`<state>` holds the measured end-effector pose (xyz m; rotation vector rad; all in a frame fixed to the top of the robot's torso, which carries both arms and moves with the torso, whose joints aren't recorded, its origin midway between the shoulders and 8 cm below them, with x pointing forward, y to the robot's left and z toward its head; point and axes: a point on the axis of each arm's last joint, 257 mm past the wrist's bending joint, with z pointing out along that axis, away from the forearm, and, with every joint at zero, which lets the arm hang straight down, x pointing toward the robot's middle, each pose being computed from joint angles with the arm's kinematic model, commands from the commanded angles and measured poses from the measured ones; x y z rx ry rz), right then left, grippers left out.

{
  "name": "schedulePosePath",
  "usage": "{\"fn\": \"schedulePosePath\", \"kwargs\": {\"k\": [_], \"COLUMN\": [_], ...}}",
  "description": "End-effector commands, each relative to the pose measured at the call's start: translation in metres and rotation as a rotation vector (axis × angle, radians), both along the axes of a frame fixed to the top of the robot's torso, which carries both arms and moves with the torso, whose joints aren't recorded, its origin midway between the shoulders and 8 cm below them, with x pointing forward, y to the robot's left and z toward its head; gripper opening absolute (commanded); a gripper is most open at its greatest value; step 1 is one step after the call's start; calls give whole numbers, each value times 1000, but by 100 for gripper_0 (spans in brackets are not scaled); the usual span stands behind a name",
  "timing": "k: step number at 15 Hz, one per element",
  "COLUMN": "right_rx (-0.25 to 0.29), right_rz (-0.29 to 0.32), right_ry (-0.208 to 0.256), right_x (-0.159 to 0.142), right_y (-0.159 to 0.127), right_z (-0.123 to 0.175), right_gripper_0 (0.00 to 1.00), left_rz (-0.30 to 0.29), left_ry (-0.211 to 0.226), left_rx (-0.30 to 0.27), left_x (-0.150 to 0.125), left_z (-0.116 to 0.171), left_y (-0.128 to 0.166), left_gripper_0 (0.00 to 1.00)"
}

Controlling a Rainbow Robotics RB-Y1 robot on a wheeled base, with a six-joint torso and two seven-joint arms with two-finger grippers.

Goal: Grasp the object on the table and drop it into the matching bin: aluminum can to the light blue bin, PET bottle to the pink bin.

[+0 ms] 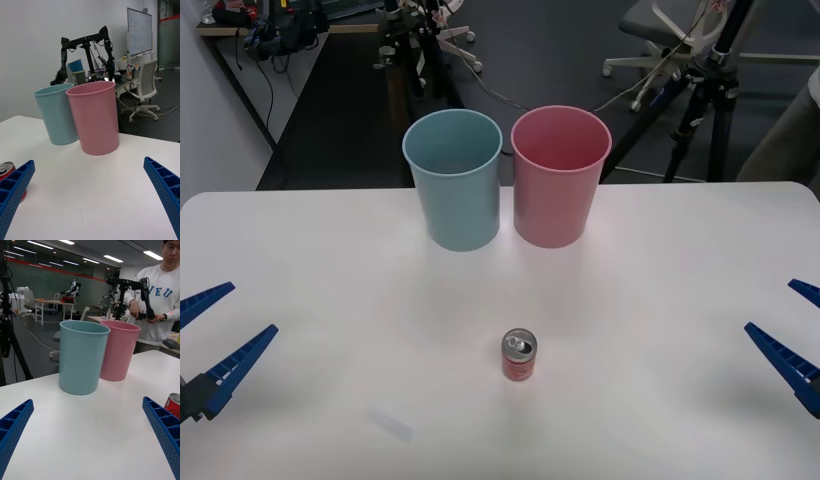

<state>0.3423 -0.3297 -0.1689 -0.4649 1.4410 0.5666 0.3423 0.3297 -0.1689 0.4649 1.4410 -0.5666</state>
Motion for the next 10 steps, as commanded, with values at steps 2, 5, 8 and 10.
{"fn": "schedulePosePath", "kwargs": {"k": [2,5,8,10], "right_rx": [33,-1,-18,-15], "right_rz": [-18,-55,-80,-54], "right_ry": [34,49,65,83], "right_x": [-6,-6,-11,-19], "right_y": [4,6,18,39], "right_z": [-17,-20,-23,-30], "right_gripper_0": [100,100,100,100], "left_rz": [0,0,0,0], "left_ry": [0,0,0,0], "left_rx": [0,0,0,0], "left_x": [0,0,0,0], "left_z": [0,0,0,0], "left_y": [0,0,0,0], "left_gripper_0": [100,100,100,100]}}
